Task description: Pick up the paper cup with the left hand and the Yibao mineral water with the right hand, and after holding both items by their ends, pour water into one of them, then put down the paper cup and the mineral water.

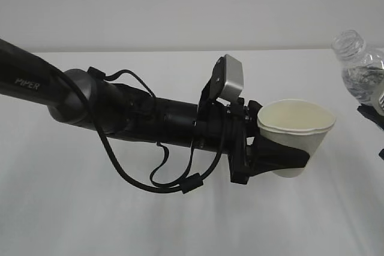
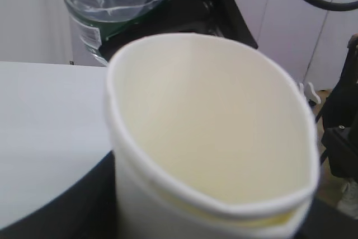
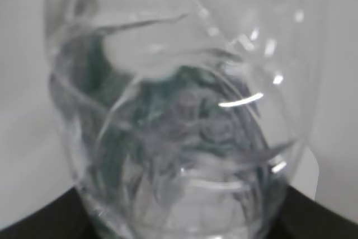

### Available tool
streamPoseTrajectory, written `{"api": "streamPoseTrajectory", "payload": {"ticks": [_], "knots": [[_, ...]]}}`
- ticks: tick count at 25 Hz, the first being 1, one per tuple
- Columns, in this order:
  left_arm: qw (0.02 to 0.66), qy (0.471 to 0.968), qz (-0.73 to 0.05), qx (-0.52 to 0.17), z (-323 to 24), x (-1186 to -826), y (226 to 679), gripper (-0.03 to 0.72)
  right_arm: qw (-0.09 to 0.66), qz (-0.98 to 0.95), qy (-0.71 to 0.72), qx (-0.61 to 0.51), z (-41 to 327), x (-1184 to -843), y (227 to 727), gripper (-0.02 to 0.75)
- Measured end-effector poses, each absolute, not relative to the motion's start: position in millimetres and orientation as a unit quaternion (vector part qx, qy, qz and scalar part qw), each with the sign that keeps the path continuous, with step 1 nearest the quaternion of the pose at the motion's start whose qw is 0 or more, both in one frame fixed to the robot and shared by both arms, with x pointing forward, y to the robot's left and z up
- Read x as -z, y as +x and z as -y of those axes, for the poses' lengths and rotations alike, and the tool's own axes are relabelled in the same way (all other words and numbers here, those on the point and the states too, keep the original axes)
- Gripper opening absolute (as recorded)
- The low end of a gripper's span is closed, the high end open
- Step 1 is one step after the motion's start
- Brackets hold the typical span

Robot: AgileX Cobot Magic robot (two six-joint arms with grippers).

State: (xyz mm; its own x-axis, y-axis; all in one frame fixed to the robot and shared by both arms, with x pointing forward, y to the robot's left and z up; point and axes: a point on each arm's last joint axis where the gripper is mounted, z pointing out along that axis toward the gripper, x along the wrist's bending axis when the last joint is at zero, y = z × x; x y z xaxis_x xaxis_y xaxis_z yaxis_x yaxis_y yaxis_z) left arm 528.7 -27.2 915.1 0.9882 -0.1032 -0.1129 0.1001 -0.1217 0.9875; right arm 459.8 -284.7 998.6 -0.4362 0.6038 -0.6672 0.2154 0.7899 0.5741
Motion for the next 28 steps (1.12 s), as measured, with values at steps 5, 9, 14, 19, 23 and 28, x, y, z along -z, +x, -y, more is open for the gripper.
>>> {"api": "streamPoseTrajectory", "payload": {"ticks": [5, 9, 14, 19, 23, 28], "knots": [[0.657, 0.75, -0.004, 0.074, 27.4, -911.9, 530.0, 0.435, 0.469, -0.828, 0.235, -0.198, 284.6, -998.0, 459.4, 0.405], [0.656, 0.751, -0.006, 0.076, 27.4, -908.9, 530.0, 0.436, 0.465, -0.838, 0.219, -0.182, 285.3, -996.2, 458.5, 0.405], [0.656, 0.751, -0.006, 0.076, 27.4, -908.9, 530.0, 0.435, 0.466, -0.846, 0.195, -0.168, 285.2, -995.4, 458.0, 0.404], [0.656, 0.751, -0.006, 0.076, 27.4, -908.9, 530.0, 0.435, 0.465, -0.854, 0.176, -0.154, 285.5, -994.3, 457.4, 0.404], [0.656, 0.751, -0.007, 0.076, 27.4, -908.9, 530.0, 0.435, 0.463, -0.859, 0.164, -0.144, 286.0, -993.4, 456.9, 0.405], [0.655, 0.751, -0.007, 0.077, 27.4, -908.9, 530.0, 0.435, 0.464, -0.863, 0.15, -0.136, 286.0, -993.1, 456.7, 0.404]]}}
